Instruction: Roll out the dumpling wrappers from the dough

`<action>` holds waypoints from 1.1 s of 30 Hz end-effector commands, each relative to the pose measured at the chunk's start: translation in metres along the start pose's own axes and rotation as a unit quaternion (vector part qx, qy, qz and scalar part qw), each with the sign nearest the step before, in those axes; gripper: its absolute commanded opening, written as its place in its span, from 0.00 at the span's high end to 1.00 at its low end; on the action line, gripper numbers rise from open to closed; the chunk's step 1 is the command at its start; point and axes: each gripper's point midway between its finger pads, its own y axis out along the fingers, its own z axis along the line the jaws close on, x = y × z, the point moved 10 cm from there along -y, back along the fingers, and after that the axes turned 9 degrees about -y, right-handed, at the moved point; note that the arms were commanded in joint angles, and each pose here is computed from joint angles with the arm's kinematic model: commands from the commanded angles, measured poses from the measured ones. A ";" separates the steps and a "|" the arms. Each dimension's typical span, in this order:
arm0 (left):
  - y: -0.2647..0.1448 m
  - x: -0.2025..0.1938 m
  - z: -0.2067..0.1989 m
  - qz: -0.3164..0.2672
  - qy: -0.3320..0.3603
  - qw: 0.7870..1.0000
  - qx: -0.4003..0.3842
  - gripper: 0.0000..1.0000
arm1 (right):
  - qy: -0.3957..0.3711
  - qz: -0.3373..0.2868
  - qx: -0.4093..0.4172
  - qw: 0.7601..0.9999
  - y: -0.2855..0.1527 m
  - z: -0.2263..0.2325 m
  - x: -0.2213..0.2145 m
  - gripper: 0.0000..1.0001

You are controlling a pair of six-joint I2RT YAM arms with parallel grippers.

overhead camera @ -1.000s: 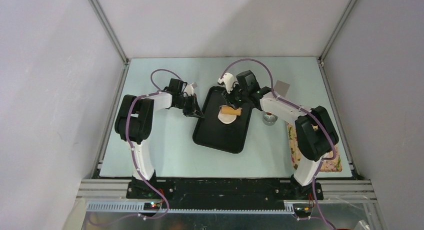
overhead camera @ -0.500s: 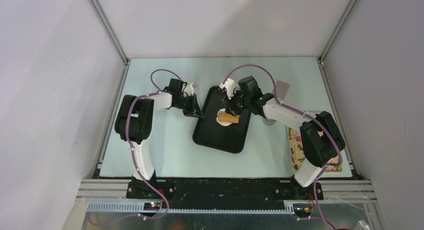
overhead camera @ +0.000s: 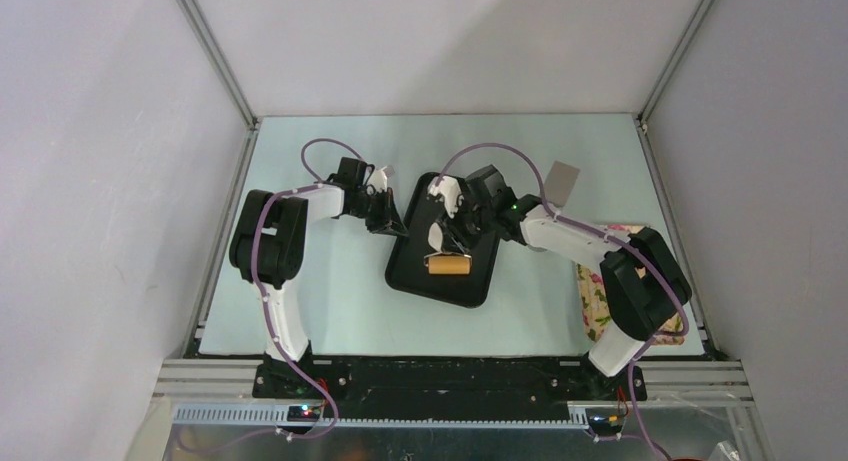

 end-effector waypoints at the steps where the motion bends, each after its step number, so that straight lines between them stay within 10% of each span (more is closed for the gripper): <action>1: 0.003 -0.014 0.021 0.033 -0.034 0.997 0.053 1.00 | 0.038 0.077 0.050 0.995 -0.002 0.023 -0.032 1.00; 16: 0.004 -0.014 0.022 0.033 -0.036 0.997 0.055 1.00 | -0.010 -0.068 -0.105 0.992 -0.043 -0.055 0.066 1.00; 33: 0.003 -0.014 0.021 0.033 -0.035 0.997 0.053 1.00 | 0.016 0.084 -0.035 0.996 0.031 -0.034 0.000 1.00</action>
